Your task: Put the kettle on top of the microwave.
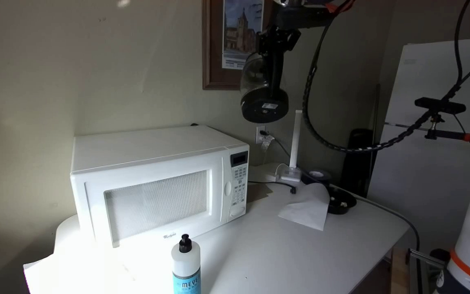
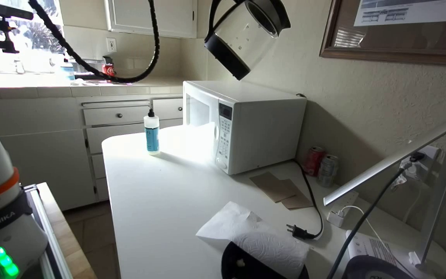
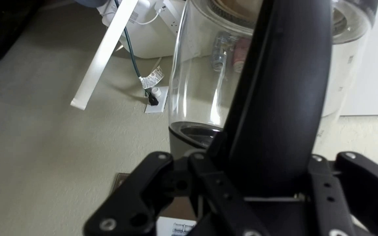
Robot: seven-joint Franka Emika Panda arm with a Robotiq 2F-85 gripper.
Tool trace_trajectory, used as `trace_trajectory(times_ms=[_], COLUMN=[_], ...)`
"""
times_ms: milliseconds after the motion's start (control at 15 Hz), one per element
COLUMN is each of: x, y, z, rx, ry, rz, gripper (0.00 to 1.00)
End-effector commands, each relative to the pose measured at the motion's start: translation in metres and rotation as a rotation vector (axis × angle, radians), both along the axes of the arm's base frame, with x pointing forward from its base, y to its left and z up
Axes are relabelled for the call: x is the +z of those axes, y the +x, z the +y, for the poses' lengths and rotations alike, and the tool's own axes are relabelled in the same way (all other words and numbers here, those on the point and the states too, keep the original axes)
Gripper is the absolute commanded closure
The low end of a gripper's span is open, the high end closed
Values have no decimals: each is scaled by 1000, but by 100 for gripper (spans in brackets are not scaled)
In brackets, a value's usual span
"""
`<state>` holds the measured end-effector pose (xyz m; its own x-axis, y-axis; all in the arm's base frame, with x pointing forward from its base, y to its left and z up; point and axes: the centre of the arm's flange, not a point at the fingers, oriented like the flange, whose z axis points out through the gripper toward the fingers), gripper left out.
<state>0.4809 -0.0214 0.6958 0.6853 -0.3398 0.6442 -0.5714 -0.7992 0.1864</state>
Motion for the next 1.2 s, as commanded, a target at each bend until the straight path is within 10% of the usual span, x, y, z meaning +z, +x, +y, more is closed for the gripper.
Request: trace_trajectory(times_ms=[0, 400, 467, 1133], x=[42, 46, 19, -6], y=[61, 123, 97, 140], z=[7, 42, 30, 45], rx=[-35, -37, -20, -75], ry=[-21, -90, -69, -66], rz=[-66, -140, -101, -100], gripper=[94, 94, 76, 94])
